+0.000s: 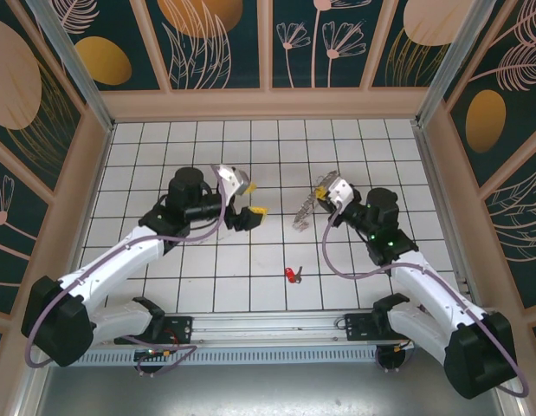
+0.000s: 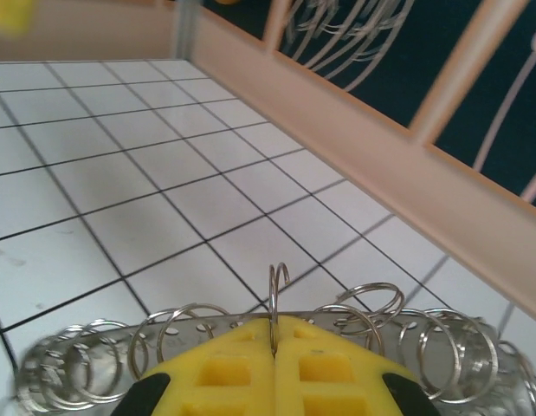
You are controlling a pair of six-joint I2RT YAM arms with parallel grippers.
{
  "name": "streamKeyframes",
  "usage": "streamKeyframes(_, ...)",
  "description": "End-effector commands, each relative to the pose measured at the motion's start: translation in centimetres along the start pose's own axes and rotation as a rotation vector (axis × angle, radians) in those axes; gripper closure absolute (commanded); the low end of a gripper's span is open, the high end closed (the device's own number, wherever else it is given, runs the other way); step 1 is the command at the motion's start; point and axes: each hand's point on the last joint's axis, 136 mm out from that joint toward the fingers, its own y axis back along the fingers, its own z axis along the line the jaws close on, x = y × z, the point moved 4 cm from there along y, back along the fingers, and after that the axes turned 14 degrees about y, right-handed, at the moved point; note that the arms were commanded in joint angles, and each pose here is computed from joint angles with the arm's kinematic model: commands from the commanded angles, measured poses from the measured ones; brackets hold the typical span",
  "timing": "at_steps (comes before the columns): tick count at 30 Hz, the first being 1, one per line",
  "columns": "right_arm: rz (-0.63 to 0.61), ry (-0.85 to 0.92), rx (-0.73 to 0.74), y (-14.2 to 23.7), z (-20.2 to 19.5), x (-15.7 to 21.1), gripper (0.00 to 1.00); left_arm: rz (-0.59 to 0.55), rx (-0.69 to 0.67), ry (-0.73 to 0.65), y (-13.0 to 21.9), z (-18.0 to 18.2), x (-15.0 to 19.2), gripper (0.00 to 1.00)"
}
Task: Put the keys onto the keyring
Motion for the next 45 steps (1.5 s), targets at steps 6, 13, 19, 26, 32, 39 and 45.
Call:
streamKeyframes(6, 0.081, -0.012, 0.139, 1.6, -3.7, 0.0, 1.0, 0.272, 0.114, -0.207, -3.4, -2.7, 9.1, 0.35)
streamKeyframes(13, 0.208, 0.243, 0.028, 2.9, -2.6, 1.7, 1.0, 0.462, 0.15, -0.309, -7.1, -3.7, 14.3, 0.51)
streamKeyframes(19, 0.138, 0.198, 0.109, 3.6, -4.7, 0.8, 1.0, 0.55, 0.132, -0.458, -8.3, -5.1, 18.4, 0.44)
streamKeyframes(26, 0.11, 0.14, 0.152, 4.4, -5.6, 0.9, 1.0, 0.629, 0.143, -0.367, -9.5, -5.0, 20.2, 0.5)
streamKeyframes(32, 0.099, 0.123, 0.161, 4.7, -5.8, 0.9, 1.0, 0.683, 0.09, -0.349, -10.8, -4.4, 20.6, 0.51)
streamKeyframes(39, 0.082, 0.112, 0.153, 4.7, -5.8, 0.8, 1.0, 0.697, 0.053, -0.308, -10.4, -4.2, 20.8, 0.61)
streamKeyframes(45, 0.085, 0.111, 0.15, 4.8, -5.9, 0.7, 1.0, 0.763, 0.055, -0.285, -10.7, -4.1, 21.8, 0.6)
